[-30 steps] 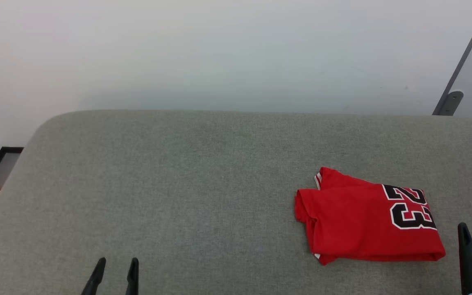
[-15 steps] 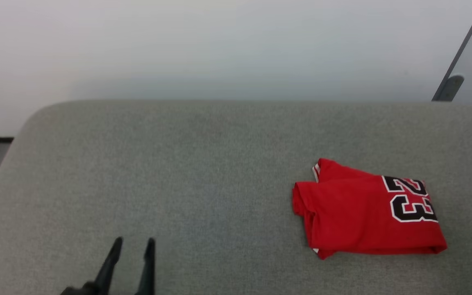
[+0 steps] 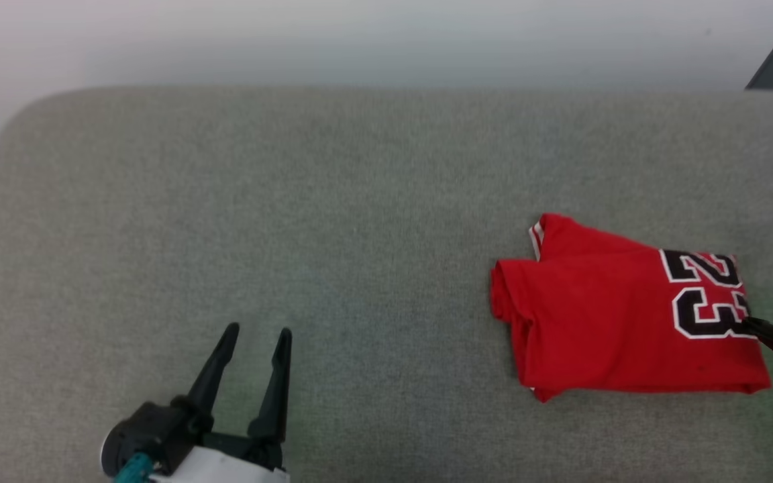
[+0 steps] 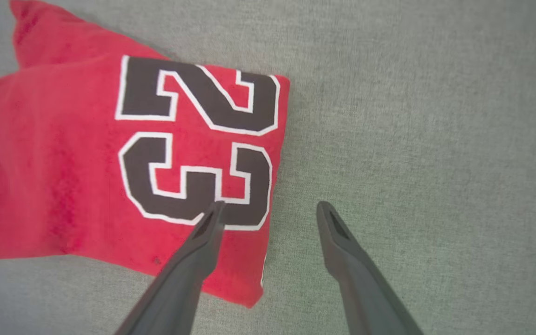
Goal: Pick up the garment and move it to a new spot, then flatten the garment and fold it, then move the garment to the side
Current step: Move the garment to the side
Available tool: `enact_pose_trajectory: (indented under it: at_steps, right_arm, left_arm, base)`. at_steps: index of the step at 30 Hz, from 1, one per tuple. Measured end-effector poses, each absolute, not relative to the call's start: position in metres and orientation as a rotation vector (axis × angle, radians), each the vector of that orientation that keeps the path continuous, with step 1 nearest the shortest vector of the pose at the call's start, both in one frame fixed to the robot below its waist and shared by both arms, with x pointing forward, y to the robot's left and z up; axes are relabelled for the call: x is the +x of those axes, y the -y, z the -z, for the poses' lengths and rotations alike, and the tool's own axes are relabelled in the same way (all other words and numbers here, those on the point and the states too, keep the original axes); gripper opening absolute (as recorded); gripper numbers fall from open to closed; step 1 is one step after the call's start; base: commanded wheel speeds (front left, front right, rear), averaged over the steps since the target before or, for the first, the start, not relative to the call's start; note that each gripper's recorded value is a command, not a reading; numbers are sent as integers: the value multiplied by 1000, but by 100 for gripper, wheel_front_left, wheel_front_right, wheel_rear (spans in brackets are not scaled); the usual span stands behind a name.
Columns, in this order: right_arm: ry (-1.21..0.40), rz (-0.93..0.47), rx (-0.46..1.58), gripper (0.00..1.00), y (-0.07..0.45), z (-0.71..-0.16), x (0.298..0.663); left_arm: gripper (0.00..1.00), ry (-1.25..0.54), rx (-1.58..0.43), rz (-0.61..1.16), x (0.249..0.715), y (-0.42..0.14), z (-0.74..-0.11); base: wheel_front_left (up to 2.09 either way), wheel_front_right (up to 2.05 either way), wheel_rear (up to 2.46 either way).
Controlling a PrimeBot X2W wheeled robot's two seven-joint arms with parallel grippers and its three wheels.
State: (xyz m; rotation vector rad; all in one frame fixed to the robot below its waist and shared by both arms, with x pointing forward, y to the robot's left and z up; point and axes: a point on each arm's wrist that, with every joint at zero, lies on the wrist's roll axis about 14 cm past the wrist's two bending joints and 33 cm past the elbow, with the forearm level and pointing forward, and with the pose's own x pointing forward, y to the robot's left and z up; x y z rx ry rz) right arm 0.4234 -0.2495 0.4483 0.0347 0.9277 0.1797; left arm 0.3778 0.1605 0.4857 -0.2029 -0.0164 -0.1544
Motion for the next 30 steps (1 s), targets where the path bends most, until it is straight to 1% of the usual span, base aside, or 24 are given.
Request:
enact_pose_trajectory:
  at_steps: [3, 7, 12, 13, 14, 15, 18, 23, 30]
  right_arm:
    - [-1009, -184, 15, 100, 250, -431, 427]
    - [-1138, -183, -51, 100, 253, -398, 421]
    - [-1152, -212, -38, 100, 242, -379, 432]
    - [-1144, -218, -33, 45, 240, -377, 435]
    - [-1139, -222, -20, 25, 239, -374, 436]
    - [-1130, -224, -15, 0, 238, -373, 437]
    - [-1085, -239, 5, 0, 233, -374, 441]
    - [-995, -197, 69, 0, 247, -385, 442]
    - [-824, 28, 85, 0, 329, -419, 439]
  left_arm:
    - [100, 0, -203, 170, 387, -156, -479]
    - [100, -16, -202, 192, 401, -150, -472]
    - [100, -51, -196, 210, 413, -146, -458]
    - [100, -58, -194, 213, 414, -146, -455]
    - [100, -64, -192, 217, 416, -145, -453]
    - [100, -68, -190, 223, 417, -144, -451]
    - [100, -72, -177, 260, 423, -136, -449]
    - [100, -32, -161, 343, 439, -113, -459]
    - [100, 66, -122, 498, 474, -72, -483]
  base:
    - [0, 0, 0]
    - [0, 0, 0]
    - [0, 0, 0]
    - [0, 0, 0]
    - [0, 0, 0]
    - [0, 0, 0]
    - [0, 0, 0]
    - [0, 0, 0]
    - [0, 0, 0]
